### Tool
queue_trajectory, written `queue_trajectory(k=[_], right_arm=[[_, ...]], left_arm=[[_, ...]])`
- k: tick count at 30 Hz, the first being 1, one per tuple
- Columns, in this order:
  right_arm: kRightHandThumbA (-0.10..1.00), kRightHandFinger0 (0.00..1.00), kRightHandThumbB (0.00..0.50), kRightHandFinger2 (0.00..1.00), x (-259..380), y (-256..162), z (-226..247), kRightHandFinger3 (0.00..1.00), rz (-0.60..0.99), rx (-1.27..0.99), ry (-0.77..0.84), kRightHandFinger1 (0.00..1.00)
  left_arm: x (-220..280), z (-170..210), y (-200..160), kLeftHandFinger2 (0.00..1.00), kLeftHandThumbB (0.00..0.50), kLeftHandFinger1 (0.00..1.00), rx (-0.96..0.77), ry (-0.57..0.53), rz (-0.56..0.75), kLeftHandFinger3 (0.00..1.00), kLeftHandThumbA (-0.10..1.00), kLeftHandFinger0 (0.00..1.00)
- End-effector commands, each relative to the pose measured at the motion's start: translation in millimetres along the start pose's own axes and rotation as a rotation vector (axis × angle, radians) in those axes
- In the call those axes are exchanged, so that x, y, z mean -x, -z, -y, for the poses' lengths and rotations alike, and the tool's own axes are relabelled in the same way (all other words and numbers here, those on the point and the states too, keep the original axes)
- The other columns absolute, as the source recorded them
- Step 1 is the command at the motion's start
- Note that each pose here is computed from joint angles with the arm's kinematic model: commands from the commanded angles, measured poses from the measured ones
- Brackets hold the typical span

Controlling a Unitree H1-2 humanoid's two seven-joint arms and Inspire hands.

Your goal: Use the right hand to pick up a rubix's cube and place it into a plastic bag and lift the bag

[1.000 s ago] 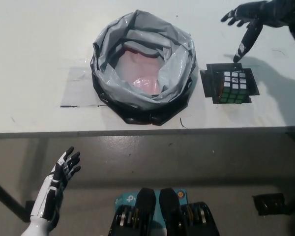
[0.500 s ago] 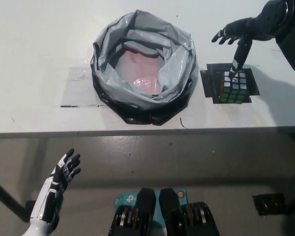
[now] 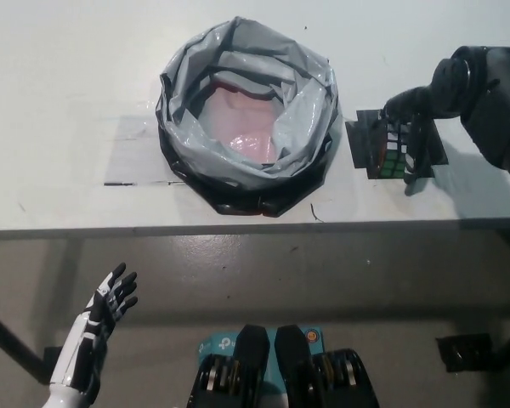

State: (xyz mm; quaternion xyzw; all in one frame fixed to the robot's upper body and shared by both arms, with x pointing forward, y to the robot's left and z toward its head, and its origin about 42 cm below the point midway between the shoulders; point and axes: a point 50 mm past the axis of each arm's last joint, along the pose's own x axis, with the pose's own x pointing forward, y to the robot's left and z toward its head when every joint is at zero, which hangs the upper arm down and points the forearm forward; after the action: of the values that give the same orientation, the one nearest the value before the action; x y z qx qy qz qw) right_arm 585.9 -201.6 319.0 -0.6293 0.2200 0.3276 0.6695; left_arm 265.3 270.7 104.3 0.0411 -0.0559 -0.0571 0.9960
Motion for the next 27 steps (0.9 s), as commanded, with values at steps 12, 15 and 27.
queue_trajectory(k=[12,15,27], right_arm=[[1.0,1.0,0.463,1.0,6.2,3.9,13.8,1.0,-0.062,0.068,0.081,1.0],[1.0,1.0,0.477,1.0,5.8,6.1,13.5,1.0,-0.062,0.042,0.092,1.0],[0.7,0.41,0.344,0.54,-2.8,10.0,8.2,0.6,0.08,-0.026,0.561,0.52]], left_arm=[[-3.4,-6.7,-12.9,1.0,0.157,1.0,-0.014,0.018,0.059,1.0,1.0,1.0],[-3.4,-6.8,-13.0,1.0,0.174,1.0,-0.009,0.015,0.059,1.0,1.0,1.0],[-5.5,-7.9,-13.0,1.0,0.181,1.0,-0.015,0.014,0.063,1.0,1.0,1.0]])
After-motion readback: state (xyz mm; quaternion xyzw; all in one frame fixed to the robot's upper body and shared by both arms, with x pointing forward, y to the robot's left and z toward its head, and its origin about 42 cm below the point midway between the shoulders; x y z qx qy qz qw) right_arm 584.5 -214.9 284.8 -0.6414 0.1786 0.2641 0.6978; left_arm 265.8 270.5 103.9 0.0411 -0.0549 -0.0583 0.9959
